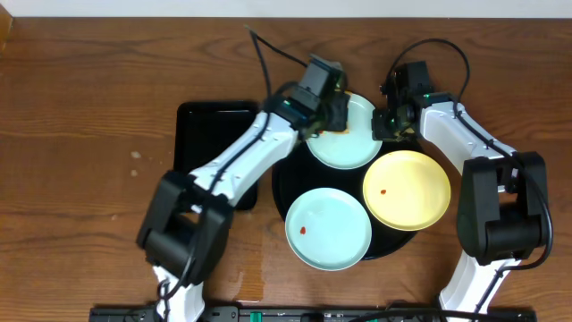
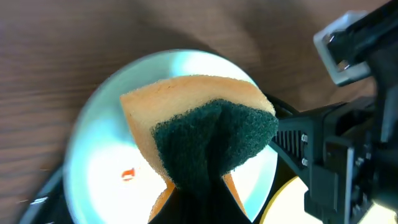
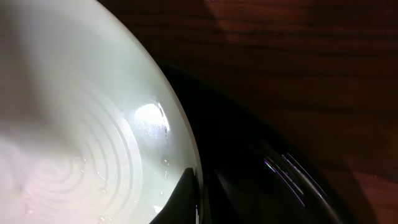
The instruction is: Clean dirty plates on tray and stack at the side
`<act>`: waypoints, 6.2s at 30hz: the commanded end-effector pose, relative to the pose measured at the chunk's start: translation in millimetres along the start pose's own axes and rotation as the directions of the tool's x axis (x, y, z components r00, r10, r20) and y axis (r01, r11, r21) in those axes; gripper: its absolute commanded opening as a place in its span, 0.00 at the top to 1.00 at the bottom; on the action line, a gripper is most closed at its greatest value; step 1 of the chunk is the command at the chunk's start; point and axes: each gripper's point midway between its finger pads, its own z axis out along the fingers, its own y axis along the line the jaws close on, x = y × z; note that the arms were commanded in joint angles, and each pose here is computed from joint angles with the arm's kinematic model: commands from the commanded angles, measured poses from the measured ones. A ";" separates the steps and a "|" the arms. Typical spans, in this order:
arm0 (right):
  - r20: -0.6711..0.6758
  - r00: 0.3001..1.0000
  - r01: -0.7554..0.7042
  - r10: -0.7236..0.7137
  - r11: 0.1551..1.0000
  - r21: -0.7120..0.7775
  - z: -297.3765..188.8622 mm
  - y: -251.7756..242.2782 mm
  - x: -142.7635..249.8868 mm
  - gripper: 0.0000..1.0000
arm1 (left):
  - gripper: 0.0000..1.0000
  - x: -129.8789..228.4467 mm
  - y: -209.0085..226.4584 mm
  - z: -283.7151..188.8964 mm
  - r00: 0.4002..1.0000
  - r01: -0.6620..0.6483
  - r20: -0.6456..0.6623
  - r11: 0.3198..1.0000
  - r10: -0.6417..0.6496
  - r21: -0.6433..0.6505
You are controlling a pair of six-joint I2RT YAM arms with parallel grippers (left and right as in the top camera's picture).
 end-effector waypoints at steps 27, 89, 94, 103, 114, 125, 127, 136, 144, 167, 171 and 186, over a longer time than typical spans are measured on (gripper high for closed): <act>-0.059 0.998 -0.006 0.008 1.000 0.030 1.3 -6.4 14.1 0.99 | 0.93 17.4 127.3 43.8 0.990 -0.144 -0.066 0.852 0.128 -0.503; 0.106 0.744 0.343 -0.660 0.513 0.787 -207.9 66.5 -17.9 0.99 | 0.93 92.1 242.9 -129.4 0.871 0.335 -0.197 0.836 -0.451 -0.433; 0.102 0.717 0.341 -0.690 0.475 0.811 -214.3 80.2 -13.7 0.99 | 0.92 90.7 243.1 -128.9 0.873 0.336 -0.192 0.837 -0.449 -0.431; 0.083 0.683 0.355 -0.725 0.430 0.830 -219.6 93.4 -9.0 0.99 | 0.92 90.7 243.1 -128.9 0.873 0.336 -0.192 0.837 -0.449 -0.432; 0.083 0.683 0.355 -0.725 0.430 0.830 -219.6 93.2 -9.1 0.99 | 0.92 90.8 243.1 -128.9 0.872 0.336 -0.192 0.837 -0.449 -0.432; 0.083 0.683 0.355 -0.725 0.430 0.830 -219.7 93.2 -9.1 0.99 | 0.92 90.8 243.1 -128.9 0.872 0.336 -0.192 0.837 -0.449 -0.432; 0.083 0.683 0.355 -0.725 0.430 0.830 -219.6 93.2 -9.1 0.99 | 0.92 90.7 243.1 -128.9 0.872 0.337 -0.191 0.837 -0.450 -0.432; 0.080 0.684 0.356 -0.725 0.428 0.831 -219.6 92.8 -8.7 0.99 | 0.92 90.8 243.0 -128.9 0.872 0.337 -0.192 0.837 -0.450 -0.431; 0.075 0.690 0.326 -0.720 0.402 0.855 -226.2 88.3 -10.3 0.99 | 0.92 90.9 243.0 -129.0 0.872 0.337 -0.192 0.837 -0.450 -0.432; 0.074 0.691 0.321 -0.719 0.397 0.860 -227.5 87.4 -10.6 0.99 | 0.92 90.9 242.9 -128.9 0.872 0.337 -0.192 0.837 -0.450 -0.431; 0.074 0.691 0.321 -0.719 0.397 0.860 -227.5 87.4 -10.6 0.99 | 0.92 90.9 243.0 -129.0 0.872 0.337 -0.192 0.837 -0.450 -0.432; 0.074 0.691 0.321 -0.719 0.397 0.860 -227.6 87.4 -10.6 0.99 | 0.92 90.9 242.9 -128.9 0.872 0.337 -0.192 0.837 -0.450 -0.431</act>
